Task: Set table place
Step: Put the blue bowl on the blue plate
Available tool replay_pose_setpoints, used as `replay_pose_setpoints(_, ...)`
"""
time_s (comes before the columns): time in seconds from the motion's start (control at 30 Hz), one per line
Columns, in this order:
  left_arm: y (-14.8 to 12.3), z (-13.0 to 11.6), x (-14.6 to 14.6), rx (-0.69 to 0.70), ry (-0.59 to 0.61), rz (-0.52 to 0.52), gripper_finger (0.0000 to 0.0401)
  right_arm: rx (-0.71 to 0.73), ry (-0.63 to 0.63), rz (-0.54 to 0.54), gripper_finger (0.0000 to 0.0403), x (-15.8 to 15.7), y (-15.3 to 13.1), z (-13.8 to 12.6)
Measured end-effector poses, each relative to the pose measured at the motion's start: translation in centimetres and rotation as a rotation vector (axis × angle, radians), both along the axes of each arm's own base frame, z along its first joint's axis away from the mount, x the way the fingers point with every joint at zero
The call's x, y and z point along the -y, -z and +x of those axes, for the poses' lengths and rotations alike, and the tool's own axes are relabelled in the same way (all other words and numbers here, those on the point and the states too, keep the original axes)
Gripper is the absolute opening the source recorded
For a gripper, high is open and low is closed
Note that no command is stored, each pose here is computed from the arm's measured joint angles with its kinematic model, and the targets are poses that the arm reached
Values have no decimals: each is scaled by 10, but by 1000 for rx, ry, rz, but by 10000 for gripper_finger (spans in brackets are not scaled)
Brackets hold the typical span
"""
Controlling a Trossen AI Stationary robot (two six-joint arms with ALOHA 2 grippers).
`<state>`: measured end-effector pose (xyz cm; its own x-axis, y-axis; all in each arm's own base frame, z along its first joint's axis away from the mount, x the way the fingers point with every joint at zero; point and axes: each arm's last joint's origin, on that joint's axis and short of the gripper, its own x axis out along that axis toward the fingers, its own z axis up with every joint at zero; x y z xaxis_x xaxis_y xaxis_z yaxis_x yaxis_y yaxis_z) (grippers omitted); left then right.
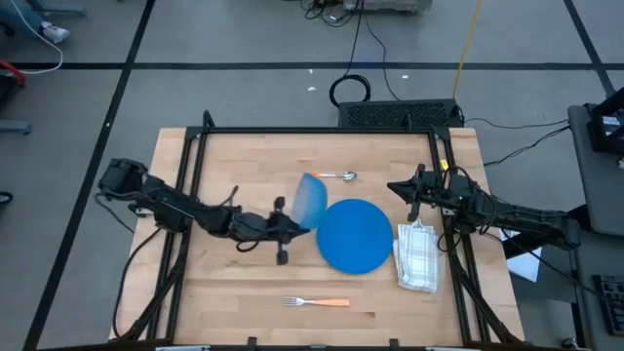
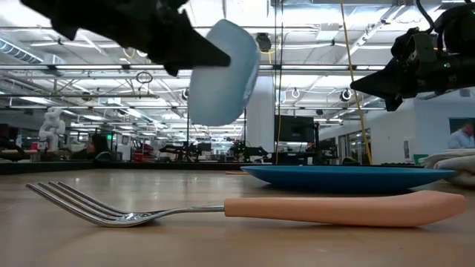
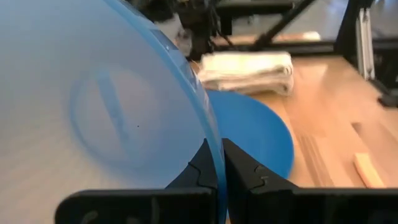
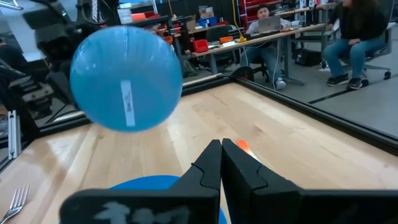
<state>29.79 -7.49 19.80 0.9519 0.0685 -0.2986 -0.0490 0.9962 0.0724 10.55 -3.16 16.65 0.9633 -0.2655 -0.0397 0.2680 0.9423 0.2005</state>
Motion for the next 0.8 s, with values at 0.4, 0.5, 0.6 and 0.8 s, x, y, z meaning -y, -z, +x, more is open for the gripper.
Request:
replay_pose_setpoints(0.4, -9, 61, 17, -204, 165, -51, 4, 0, 0, -4, 0, 0, 0, 0)
replay_pose_setpoints(0.5, -18, 75, 19, -258, 173, -31, 4, -1, 0, -4, 0, 0, 0, 0)
replay_pose_setpoints(0.6, -30, 91, 18, -319, 195, -16, 4, -1, 0, -4, 0, 0, 0, 0)
replay_pose_setpoints(0.8, -43, 124, 20, -444, 214, 64, 4, -3, 0, -3, 0, 0, 0, 0)
